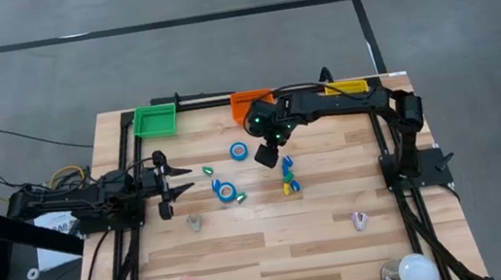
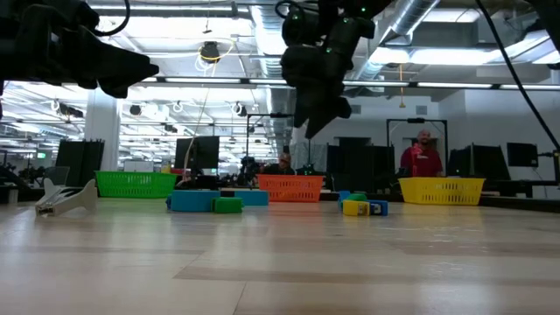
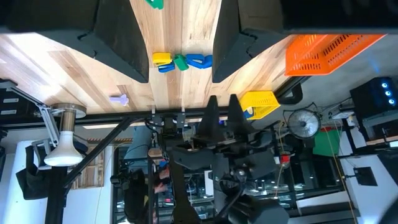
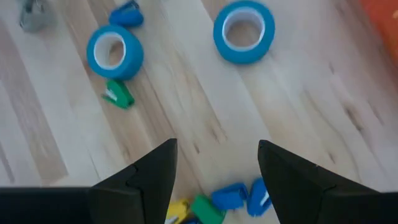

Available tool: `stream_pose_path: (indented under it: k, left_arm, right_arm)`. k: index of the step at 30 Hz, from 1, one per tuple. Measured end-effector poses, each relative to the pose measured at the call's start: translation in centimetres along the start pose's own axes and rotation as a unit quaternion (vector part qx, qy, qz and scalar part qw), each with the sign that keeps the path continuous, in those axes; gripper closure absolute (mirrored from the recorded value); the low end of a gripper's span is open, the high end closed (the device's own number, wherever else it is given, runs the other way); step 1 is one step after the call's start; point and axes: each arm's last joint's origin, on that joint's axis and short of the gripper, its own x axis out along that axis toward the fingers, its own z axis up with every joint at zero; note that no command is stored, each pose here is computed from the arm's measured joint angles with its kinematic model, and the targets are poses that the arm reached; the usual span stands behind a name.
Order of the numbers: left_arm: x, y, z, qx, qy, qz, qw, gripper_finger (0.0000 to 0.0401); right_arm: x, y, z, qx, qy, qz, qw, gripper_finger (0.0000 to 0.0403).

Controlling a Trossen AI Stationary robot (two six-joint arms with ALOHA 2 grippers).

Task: Pick and place Stapler, Stapler remover, tape
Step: Put the blue stapler into the orange bin

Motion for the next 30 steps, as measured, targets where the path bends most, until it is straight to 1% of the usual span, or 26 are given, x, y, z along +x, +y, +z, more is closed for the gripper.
stream_pose_path:
  k: [3,10,14,17,23,30]
  left_arm:
    - [0.0,0.0,0.0,0.000,0.000,0.000,1.000,0.0233]
    - [0.0,0.0,0.0,0.000,0.000,0.000,1.000,0.0233]
    - [0.0,0.0,0.0,0.000,0.000,0.000,1.000,0.0233]
    - [0.0,0.0,0.0,0.000,0.000,0.000,1.000,0.0233]
    - [0.0,0.0,0.0,0.000,0.000,0.000,1.000,0.0233]
    - [0.0,0.0,0.0,0.000,0.000,0.000,1.000,0.0233]
  right_arm:
    - [0.0,-0.3,-0.2,0.005,0.011,-0.006,1.000,0.0187]
    - [-0.1,-1.3,-0.4,0.016,0.016,-0.072,0.997,0.0187]
    - [-0.2,-1.4,-0.4,0.017,0.016,-0.077,0.997,0.0187]
    - [-0.1,-1.3,-0.4,0.042,0.012,-0.086,0.995,0.0184]
    - [0.6,-1.1,-1.3,0.072,0.020,-0.095,0.993,0.0164]
    - [1.5,-1.3,-2.3,0.085,0.040,-0.100,0.991,0.0130]
